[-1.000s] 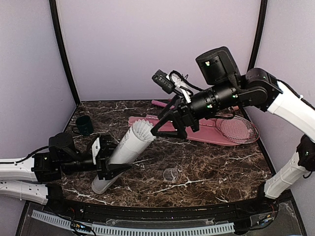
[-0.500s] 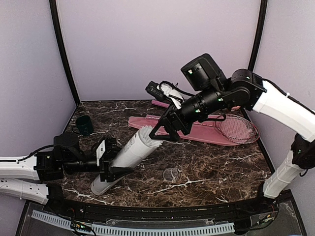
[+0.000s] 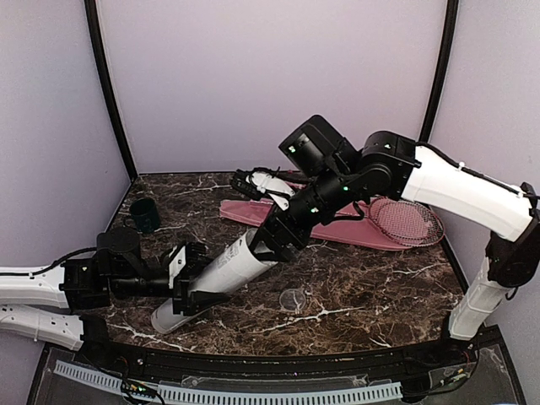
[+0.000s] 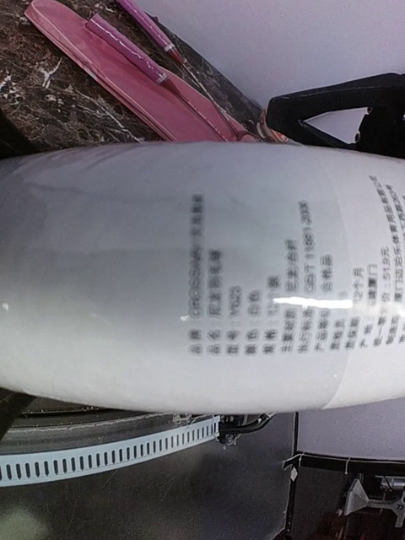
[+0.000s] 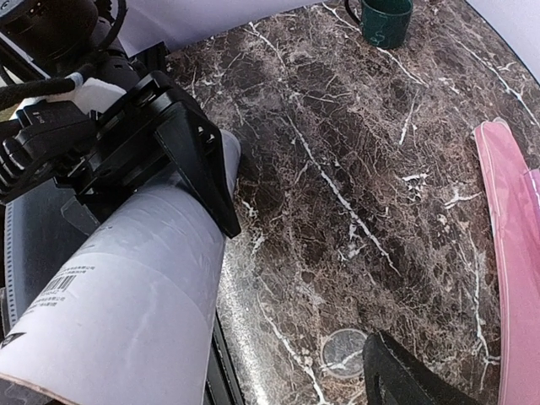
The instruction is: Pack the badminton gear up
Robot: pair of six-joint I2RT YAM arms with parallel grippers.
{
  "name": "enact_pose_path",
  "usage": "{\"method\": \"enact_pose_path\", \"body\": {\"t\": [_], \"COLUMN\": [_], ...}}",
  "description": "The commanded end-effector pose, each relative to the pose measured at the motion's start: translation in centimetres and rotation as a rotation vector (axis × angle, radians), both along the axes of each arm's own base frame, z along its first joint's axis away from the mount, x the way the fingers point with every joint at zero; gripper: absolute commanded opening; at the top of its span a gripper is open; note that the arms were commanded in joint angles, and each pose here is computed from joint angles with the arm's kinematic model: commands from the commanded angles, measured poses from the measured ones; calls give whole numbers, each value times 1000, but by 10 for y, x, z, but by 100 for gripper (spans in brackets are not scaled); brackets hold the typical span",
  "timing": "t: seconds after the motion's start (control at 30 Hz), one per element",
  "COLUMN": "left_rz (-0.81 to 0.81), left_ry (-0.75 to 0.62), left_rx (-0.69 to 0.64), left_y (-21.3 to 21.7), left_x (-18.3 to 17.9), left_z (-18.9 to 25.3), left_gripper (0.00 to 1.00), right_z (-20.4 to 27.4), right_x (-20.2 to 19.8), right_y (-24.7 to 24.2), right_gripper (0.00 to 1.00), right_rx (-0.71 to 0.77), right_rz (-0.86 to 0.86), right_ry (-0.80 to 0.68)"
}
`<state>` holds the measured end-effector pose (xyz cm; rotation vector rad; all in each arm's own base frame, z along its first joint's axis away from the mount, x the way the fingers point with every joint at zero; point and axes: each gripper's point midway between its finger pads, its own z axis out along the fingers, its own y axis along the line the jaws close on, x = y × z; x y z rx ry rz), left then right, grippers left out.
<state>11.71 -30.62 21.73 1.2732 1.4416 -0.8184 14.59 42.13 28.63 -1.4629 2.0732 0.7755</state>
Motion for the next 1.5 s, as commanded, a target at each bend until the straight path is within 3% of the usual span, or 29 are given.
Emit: {"method": "enact_pose_path", "body": {"t": [0.0, 0.4, 0.57, 0.87, 1.0, 1.3, 1.47], "left_rz": [-35, -43, -9, 30, 49, 64, 67], "left_ry": [-36, -24, 11, 82, 90, 55, 46], "left_rx": [-92, -80, -29, 62, 102, 149, 124], "left_y": [-6, -7, -4, -3, 2, 15, 18], "left_x": [-4, -5, -1, 4, 6, 5, 3], "left_z": [32, 28, 13, -17, -24, -21, -16], "left_gripper": [47, 47, 47, 46, 46, 46, 46], "right_z": [-23, -53, -18, 86, 101, -51, -101], "right_x": [-1, -18, -11, 6, 17, 46, 36], "right_y": [3, 20, 7, -55, -92, -124, -116], "right_gripper": [83, 86, 87, 86, 85, 61, 48], "right_rx": [-51, -60, 10, 357, 437, 102, 38], "right_rz": [29, 99, 53, -90, -174, -451, -455], "right_ry": [-11, 28, -21, -40, -38, 83, 126]}}
